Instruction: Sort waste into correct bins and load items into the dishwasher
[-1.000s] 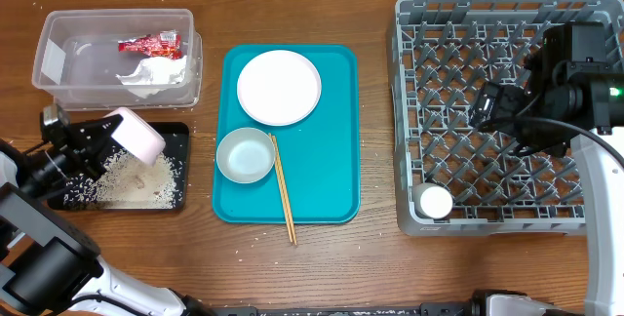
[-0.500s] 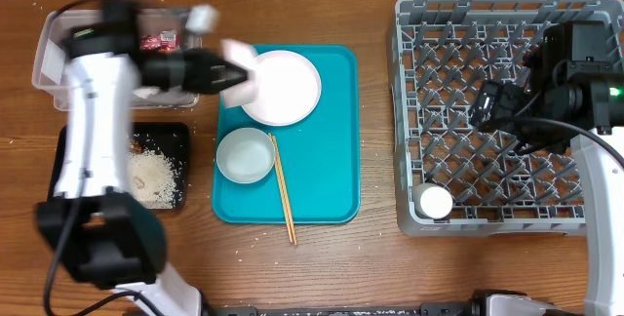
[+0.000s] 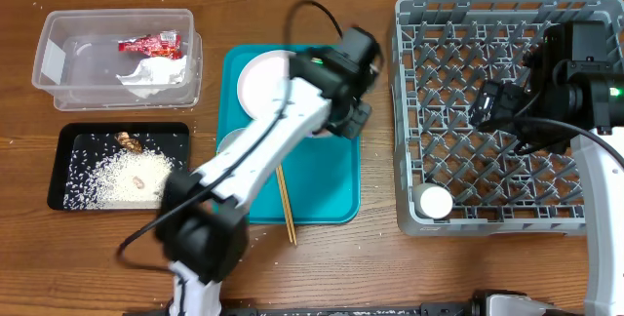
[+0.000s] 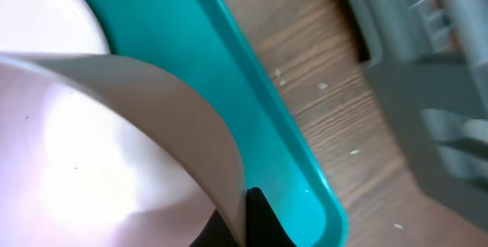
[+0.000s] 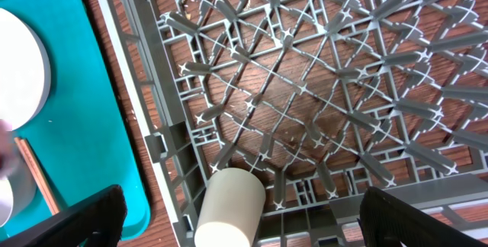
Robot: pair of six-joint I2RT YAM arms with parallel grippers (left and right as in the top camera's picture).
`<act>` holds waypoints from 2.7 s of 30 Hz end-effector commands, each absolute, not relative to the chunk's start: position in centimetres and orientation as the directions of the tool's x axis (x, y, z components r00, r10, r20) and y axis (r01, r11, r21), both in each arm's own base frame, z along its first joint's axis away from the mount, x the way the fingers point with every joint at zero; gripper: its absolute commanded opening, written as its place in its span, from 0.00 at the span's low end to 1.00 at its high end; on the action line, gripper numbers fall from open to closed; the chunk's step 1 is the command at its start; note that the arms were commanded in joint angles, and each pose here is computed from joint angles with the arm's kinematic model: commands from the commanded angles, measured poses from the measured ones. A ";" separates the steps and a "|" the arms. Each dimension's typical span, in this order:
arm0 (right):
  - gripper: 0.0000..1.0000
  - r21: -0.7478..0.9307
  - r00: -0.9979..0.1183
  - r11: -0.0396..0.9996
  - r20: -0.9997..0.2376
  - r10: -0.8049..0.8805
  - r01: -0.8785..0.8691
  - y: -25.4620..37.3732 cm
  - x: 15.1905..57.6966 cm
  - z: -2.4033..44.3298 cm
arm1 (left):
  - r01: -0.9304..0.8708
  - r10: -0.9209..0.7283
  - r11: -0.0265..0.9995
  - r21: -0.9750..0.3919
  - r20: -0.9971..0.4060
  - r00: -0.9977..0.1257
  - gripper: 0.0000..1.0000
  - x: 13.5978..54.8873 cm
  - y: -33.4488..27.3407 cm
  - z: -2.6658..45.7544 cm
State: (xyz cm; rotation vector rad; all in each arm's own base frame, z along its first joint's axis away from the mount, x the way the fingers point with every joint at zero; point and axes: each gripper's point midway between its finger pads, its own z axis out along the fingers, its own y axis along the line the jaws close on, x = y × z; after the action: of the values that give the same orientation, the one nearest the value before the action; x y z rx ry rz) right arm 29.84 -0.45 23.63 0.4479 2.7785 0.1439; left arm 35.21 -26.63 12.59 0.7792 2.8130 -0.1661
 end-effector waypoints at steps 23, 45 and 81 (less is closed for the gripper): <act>1.00 0.161 -0.894 0.952 -0.332 0.300 0.260 -0.4 30.4 24.6 | 0.412 0.409 0.905 -0.103 -0.049 -0.911 0.36 34.9 -25.2 12.1; 0.82 0.315 -0.961 0.948 -0.272 0.047 -0.042 19.9 34.1 17.0 | -0.058 -0.061 0.995 -0.075 -0.043 -0.997 0.43 38.3 -9.0 17.8; 0.04 0.112 -0.990 0.993 -0.140 -0.007 -0.022 23.3 35.1 3.8 | -0.390 -0.387 0.921 0.011 -0.094 -0.917 0.65 39.4 6.9 17.9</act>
State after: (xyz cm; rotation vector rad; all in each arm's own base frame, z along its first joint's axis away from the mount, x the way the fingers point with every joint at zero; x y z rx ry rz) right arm 34.84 23.77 3.70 -0.0211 3.0138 0.2171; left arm 39.79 3.55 17.03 -0.5223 3.0334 -0.0083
